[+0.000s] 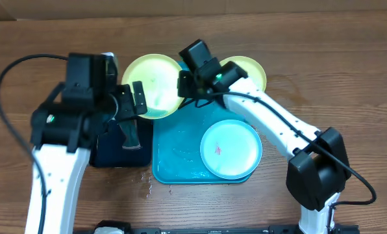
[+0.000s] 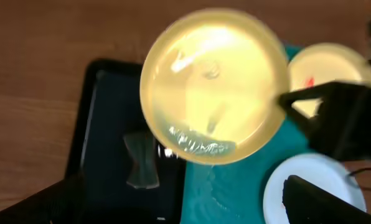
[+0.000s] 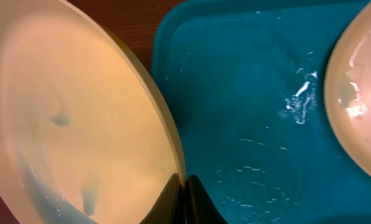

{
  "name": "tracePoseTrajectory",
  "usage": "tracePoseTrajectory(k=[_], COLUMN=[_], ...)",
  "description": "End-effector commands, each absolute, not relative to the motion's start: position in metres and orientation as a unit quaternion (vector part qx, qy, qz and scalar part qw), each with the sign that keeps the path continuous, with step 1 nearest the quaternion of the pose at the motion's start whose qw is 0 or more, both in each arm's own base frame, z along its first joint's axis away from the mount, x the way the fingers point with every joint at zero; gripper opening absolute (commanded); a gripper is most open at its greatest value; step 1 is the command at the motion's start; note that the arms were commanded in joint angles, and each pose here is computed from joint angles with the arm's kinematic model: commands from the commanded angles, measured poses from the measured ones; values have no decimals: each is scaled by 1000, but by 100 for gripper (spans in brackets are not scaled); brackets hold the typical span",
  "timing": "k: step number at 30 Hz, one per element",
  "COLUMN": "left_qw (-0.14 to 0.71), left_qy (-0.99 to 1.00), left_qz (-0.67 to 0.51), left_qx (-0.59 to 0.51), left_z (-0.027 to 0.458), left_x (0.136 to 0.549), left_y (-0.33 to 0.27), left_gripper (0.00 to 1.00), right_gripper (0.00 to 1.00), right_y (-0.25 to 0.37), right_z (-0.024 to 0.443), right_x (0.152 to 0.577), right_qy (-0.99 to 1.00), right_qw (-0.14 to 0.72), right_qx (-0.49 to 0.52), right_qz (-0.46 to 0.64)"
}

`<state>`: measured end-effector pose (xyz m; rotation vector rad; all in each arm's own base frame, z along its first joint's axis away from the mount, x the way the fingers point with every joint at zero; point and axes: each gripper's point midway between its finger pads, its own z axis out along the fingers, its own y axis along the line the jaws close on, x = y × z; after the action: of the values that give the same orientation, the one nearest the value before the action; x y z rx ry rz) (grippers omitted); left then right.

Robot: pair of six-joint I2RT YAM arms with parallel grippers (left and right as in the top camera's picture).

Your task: Clean dirty plates on tray and stack at the side

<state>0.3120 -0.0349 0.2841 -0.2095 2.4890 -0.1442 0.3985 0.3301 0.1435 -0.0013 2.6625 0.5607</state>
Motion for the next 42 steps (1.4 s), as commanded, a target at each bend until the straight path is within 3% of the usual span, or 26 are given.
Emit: tracePoseTrajectory(k=[1,6,13,30,42], left_qw=[401,431,410,344,282], left_qy=[910,894,904,931,952], left_qz=[-15,10,12,29,45], left_qx=[-109,-124,-121,-116,-111], left_z=[338,356,347,308,267], left_x=[299,285,281,308,332], left_y=[-11,3,2,-1,-4], left_gripper=[100,100,100,100,100], right_gripper=[4,4,4,4,4], right_y=[345,370,384,405,429], right_z=[166,161,154,237,280], right_x=[401,395,398,438,437], right_qy=[946,940,929,809,739], right_qw=[249,272,334,558,628], right_qx=[-3,-22,-22,-184,-244], right_qz=[209,205,156,30,13])
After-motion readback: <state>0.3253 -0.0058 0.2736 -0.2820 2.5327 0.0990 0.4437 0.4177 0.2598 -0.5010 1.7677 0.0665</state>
